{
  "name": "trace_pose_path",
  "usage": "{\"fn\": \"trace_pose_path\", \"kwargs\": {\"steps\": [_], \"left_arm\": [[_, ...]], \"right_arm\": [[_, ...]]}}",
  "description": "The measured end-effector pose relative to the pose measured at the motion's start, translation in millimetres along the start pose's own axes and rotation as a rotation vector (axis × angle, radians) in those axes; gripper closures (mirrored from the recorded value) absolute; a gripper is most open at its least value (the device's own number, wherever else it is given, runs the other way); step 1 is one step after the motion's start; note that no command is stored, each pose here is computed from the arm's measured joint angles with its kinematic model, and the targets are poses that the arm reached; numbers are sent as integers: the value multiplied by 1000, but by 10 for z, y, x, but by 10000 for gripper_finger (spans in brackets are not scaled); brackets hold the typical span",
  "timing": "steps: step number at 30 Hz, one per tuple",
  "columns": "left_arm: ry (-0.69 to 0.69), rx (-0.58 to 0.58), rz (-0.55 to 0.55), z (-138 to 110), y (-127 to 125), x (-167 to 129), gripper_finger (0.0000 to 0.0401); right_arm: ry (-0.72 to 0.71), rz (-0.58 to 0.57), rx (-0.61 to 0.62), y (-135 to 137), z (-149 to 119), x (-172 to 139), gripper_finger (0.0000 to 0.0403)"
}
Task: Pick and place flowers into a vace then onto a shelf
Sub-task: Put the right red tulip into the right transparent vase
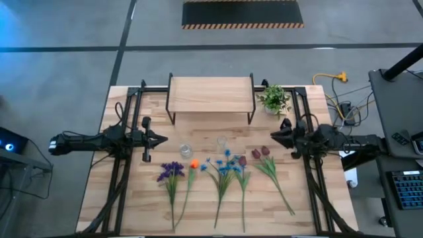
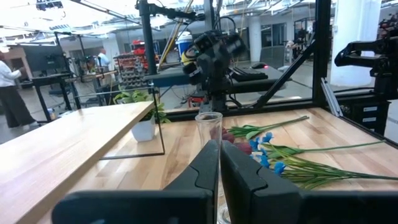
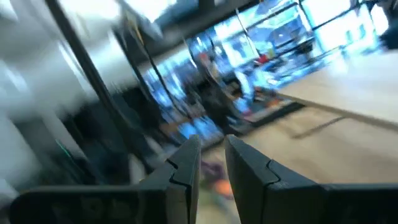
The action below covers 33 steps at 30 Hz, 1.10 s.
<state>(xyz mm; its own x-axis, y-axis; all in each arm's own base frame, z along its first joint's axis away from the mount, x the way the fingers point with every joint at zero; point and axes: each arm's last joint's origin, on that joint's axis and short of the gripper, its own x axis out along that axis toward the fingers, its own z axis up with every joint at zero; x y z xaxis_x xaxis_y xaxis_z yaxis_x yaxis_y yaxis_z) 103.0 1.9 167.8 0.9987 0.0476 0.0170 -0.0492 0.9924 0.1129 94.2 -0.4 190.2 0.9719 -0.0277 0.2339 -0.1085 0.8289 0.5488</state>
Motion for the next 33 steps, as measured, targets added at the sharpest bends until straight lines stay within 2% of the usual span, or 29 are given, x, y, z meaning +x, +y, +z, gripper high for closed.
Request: {"fn": "trace_pose_path", "kwargs": {"steps": [2,7,9,11,15,17,19,22,24,29,33], "left_arm": [[3,0,0,-2,0,2,401],[-9,-1,12,10,4,3,401],[-73,-23,26,72,14,1,401],[-175,-148,11,168,20,-11,401],[-394,-529,-66,370,42,-71,401],[-493,-615,-101,456,54,-112,401],[-582,-601,-101,526,68,-156,401],[-645,-457,-52,572,78,-189,401],[-661,-416,-40,585,79,-199,401],[-710,-588,-109,622,85,-229,401],[-739,-594,-117,643,88,-248,401]], "right_arm": [[-80,24,88,36,68,-3,335],[-256,76,124,110,214,-32,335],[-322,60,171,117,255,-44,335],[-371,44,220,118,282,-54,335],[-378,27,262,107,278,-49,335],[-347,48,261,111,264,-36,335],[-305,75,272,115,245,-18,335],[-236,111,262,118,211,12,335],[-189,134,255,119,187,31,335],[-107,178,300,125,146,61,335],[-47,205,309,160,135,108,335]]}}
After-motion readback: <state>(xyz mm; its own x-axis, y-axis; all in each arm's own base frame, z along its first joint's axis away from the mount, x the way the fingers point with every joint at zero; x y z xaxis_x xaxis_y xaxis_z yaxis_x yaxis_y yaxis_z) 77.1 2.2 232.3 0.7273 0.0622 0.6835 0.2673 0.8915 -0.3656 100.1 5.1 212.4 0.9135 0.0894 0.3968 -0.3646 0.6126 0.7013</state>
